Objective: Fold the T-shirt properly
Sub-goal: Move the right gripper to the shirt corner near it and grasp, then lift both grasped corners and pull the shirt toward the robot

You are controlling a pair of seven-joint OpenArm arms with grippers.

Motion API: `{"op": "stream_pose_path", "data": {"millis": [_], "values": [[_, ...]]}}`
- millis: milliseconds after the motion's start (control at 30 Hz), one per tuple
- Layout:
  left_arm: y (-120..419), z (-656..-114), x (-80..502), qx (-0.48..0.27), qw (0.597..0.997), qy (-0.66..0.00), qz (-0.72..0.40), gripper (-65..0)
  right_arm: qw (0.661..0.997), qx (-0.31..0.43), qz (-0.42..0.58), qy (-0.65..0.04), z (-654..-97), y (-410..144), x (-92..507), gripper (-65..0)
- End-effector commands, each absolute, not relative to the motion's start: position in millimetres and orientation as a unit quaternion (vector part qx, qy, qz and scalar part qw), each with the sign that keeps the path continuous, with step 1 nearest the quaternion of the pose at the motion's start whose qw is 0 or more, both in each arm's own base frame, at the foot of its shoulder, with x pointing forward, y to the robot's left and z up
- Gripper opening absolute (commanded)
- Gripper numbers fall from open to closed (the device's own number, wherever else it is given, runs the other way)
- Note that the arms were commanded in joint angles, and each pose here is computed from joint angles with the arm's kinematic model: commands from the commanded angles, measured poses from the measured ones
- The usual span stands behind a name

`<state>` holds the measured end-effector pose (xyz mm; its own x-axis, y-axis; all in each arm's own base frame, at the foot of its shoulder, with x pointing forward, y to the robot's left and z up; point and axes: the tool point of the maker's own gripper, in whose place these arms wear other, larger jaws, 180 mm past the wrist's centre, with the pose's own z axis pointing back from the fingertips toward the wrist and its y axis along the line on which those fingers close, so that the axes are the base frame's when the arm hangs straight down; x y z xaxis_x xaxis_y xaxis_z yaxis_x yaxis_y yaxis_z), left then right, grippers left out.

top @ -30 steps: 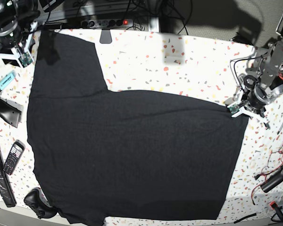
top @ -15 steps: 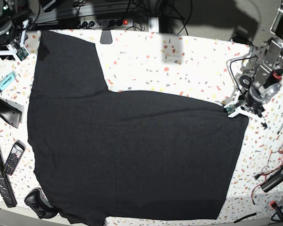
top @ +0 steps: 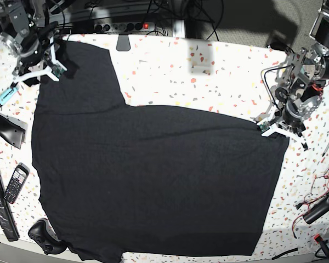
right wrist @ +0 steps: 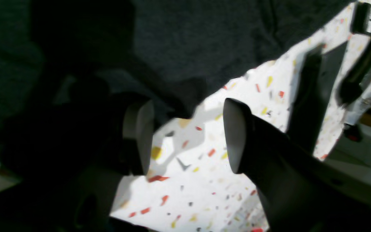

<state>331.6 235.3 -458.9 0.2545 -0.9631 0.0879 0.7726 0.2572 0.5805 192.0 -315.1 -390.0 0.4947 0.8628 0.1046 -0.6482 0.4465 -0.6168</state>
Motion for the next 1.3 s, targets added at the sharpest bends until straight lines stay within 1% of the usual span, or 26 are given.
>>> {"op": "stream_pose_path", "data": {"millis": [0, 133, 200, 333, 467, 600, 667, 767, 833, 900, 1100, 1267], "values": [[236.4, -468.9, 319.8, 0.195, 0.771, -0.193, -0.575, -65.0, 0.818, -0.268, 0.459, -0.219, -380.8, -317.3, 201.2, -31.2], [236.4, -468.9, 319.8, 0.195, 0.771, -0.193, -0.575, -65.0, 0.813, -0.252, 0.47, -0.233, -383.2, -310.2, 202.7, -31.3], [236.4, -468.9, 319.8, 0.195, 0.771, -0.193, -0.575, -65.0, 0.814, -0.234, 0.483, -0.225, -390.6, -309.1, 201.1, -31.4], [236.4, -468.9, 319.8, 0.195, 0.771, -0.193, -0.575, -65.0, 0.832, -0.208, 0.473, -0.203, -406.9, -319.2, 202.6, -31.4], [236.4, -468.9, 319.8, 0.195, 0.771, -0.193, -0.575, -65.0, 0.833, -0.207, 0.474, -0.198, -413.0, -321.4, 210.7, -31.4], [236.4, -468.9, 319.8, 0.195, 0.771, -0.193, -0.575, -65.0, 0.833, -0.178, 0.49, -0.187, -422.8, -306.4, 207.7, -31.9], [236.4, -469.0, 319.6, 0.195, 0.771, -0.193, -0.575, -65.0, 0.832, -0.176, 0.496, -0.176, -427.4, -302.5, 204.6, -37.1], [236.4, -468.9, 319.8, 0.195, 0.771, -0.193, -0.575, -65.0, 0.831, -0.175, 0.501, -0.166, -430.9, -298.4, 203.6, -47.6], [236.4, -469.0, 319.6, 0.195, 0.771, -0.193, -0.575, -65.0, 0.843, -0.162, 0.485, -0.166, -431.9, -295.2, 203.6, -55.4], [236.3, -469.0, 319.6, 0.195, 0.771, -0.193, -0.575, -65.0, 0.851, -0.155, 0.473, -0.167, -430.8, -294.1, 206.1, -64.7], [234.2, -469.3, 319.0, 0.184, 0.777, -0.199, -0.568, -65.0, 0.848, -0.169, 0.47, -0.178, -419.9, -292.1, 217.8, -65.0], [233.8, -469.7, 316.1, 0.163, 0.796, -0.211, -0.544, -65.0, 0.855, -0.133, 0.457, -0.209, -408.2, -271.0, 217.0, -65.0]]}}
